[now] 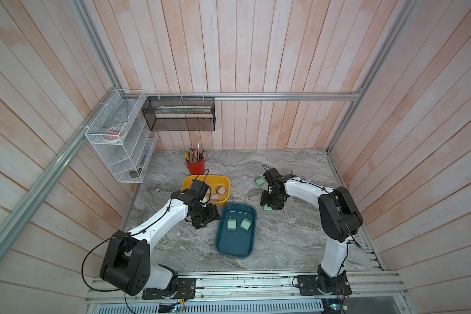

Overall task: Place the plugs by color into the storage box
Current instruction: Pick up the plug from the center of the board, then place the plug in the storage box, then pick up the plug from the center of the board.

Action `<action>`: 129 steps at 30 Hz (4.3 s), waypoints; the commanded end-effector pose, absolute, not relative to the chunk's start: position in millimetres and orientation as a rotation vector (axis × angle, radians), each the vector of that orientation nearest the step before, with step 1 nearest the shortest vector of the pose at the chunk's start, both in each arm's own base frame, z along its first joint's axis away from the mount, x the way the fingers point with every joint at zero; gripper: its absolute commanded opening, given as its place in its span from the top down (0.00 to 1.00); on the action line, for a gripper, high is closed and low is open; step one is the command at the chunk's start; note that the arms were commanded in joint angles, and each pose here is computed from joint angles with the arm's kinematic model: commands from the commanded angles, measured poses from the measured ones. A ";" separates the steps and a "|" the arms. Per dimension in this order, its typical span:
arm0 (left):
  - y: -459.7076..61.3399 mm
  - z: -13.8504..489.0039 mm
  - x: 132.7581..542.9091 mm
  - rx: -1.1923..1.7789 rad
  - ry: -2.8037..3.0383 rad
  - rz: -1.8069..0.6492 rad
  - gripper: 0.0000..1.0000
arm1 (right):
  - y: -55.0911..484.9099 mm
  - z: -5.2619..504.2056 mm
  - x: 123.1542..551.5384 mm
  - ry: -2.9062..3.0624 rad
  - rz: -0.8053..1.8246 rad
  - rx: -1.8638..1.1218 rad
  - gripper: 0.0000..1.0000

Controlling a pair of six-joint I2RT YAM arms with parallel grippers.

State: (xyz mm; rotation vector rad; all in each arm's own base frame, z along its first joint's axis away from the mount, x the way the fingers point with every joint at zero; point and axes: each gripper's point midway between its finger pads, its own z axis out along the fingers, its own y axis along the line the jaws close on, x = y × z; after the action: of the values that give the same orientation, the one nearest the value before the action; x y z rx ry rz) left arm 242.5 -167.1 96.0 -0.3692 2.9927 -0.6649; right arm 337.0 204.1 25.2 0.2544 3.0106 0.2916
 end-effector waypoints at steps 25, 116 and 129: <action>-162.7 102.7 242.8 -0.335 2.952 -0.667 0.27 | 293.2 125.9 294.1 2.896 0.344 0.074 0.60; -127.8 114.0 284.4 -0.541 2.934 -0.642 0.27 | 263.8 31.2 490.4 2.868 0.444 -0.318 0.40; -125.4 108.9 268.6 -0.548 2.944 -0.650 0.27 | 255.1 10.6 456.4 2.930 0.235 -0.336 0.47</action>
State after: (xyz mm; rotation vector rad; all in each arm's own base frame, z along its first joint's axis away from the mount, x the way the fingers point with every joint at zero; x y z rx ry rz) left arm 274.0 -129.2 108.4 -0.5504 2.9508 -0.6547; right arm 476.3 266.4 30.0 -0.3270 2.8531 0.3559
